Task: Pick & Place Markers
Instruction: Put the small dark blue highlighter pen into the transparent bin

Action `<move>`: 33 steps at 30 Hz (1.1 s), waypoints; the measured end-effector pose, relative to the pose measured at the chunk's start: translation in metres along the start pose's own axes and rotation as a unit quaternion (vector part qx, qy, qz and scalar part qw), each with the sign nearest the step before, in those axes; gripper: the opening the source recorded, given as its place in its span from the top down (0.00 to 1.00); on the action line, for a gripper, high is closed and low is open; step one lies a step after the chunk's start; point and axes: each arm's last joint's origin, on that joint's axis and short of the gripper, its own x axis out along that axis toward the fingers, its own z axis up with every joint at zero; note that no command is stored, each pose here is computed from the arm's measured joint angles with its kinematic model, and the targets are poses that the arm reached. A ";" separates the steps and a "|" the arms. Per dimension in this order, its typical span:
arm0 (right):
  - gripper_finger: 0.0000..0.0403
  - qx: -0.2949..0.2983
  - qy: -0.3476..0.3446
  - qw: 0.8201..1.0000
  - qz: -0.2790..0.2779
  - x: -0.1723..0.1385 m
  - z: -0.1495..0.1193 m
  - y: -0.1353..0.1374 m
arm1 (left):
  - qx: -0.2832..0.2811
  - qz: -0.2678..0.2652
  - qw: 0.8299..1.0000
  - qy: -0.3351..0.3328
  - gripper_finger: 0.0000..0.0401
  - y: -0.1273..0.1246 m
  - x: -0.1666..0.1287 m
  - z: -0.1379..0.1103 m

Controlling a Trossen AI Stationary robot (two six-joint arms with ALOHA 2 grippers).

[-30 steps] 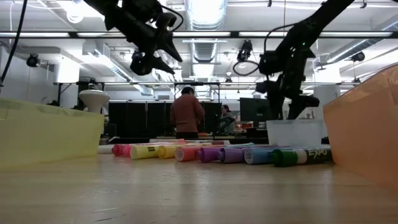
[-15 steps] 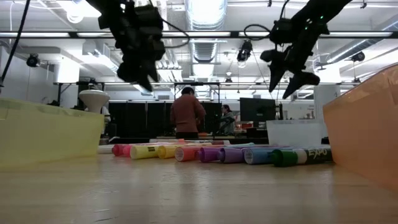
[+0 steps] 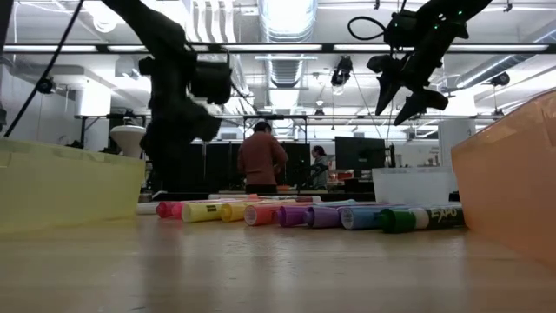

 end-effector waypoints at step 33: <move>0.39 0.003 -0.013 1.000 0.008 0.000 0.003 0.001 | 0.044 0.049 0.998 -0.015 0.94 0.002 0.038 0.003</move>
